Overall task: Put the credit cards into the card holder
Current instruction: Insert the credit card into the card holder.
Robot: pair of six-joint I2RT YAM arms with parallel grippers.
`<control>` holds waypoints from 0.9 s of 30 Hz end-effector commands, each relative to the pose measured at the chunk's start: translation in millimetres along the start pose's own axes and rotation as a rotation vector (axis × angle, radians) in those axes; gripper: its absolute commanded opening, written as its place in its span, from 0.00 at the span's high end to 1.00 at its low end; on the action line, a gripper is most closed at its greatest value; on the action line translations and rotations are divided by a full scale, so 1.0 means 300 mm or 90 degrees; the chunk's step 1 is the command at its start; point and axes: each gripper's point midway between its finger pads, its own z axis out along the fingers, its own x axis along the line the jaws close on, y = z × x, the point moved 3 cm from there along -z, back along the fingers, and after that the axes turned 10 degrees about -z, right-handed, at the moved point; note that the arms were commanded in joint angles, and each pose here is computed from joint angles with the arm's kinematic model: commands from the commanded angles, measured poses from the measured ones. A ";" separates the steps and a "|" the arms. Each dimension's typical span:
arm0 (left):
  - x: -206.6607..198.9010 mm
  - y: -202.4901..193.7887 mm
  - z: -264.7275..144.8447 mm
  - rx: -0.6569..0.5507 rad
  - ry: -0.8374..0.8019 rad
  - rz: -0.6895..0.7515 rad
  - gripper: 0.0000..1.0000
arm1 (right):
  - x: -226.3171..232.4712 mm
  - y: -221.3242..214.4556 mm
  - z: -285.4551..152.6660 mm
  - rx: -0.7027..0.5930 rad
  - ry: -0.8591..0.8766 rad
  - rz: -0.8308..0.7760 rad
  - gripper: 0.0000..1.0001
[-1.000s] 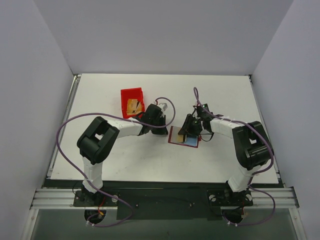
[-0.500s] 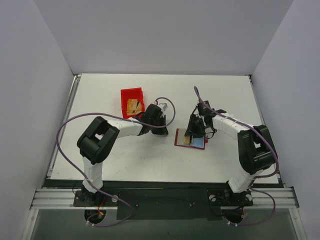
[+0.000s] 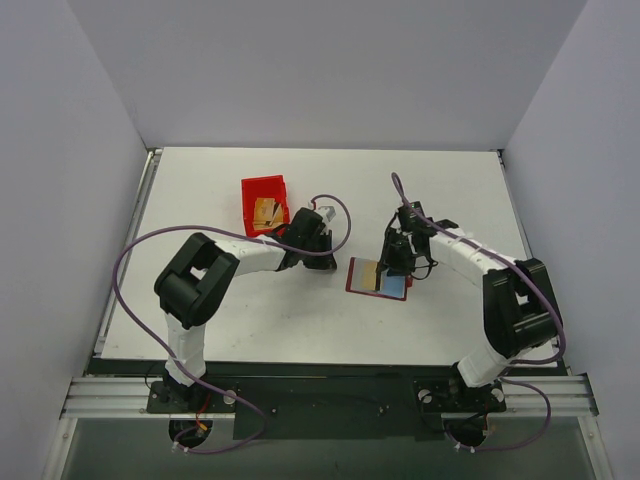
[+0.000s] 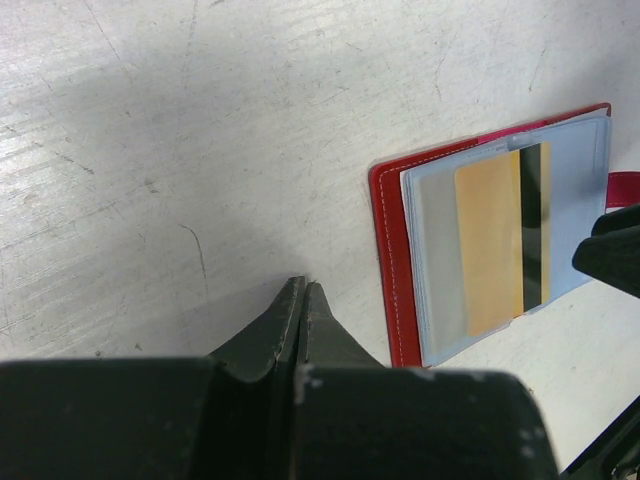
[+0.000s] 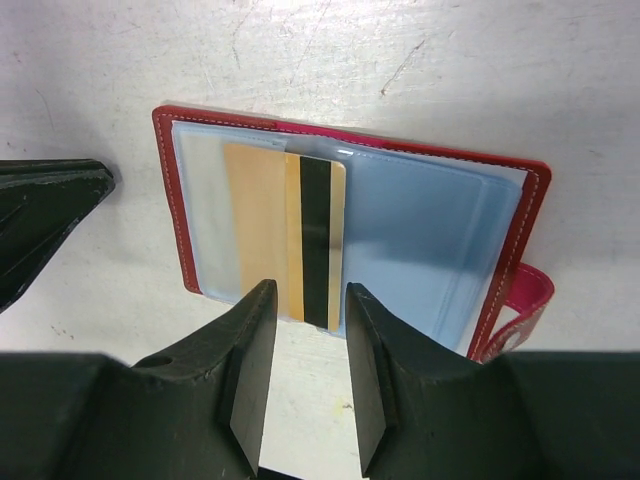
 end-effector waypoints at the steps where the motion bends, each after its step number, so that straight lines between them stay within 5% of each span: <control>1: -0.031 0.021 0.010 -0.007 -0.017 0.008 1.00 | -0.041 -0.005 -0.044 -0.011 -0.042 0.002 0.72; 8: -0.048 -0.005 0.017 0.007 -0.024 0.018 1.00 | -0.066 -0.014 -0.019 0.007 -0.071 0.007 0.99; 27: -0.085 -0.087 0.057 0.056 -0.041 0.047 1.00 | -0.052 -0.030 0.070 0.058 -0.050 0.012 1.00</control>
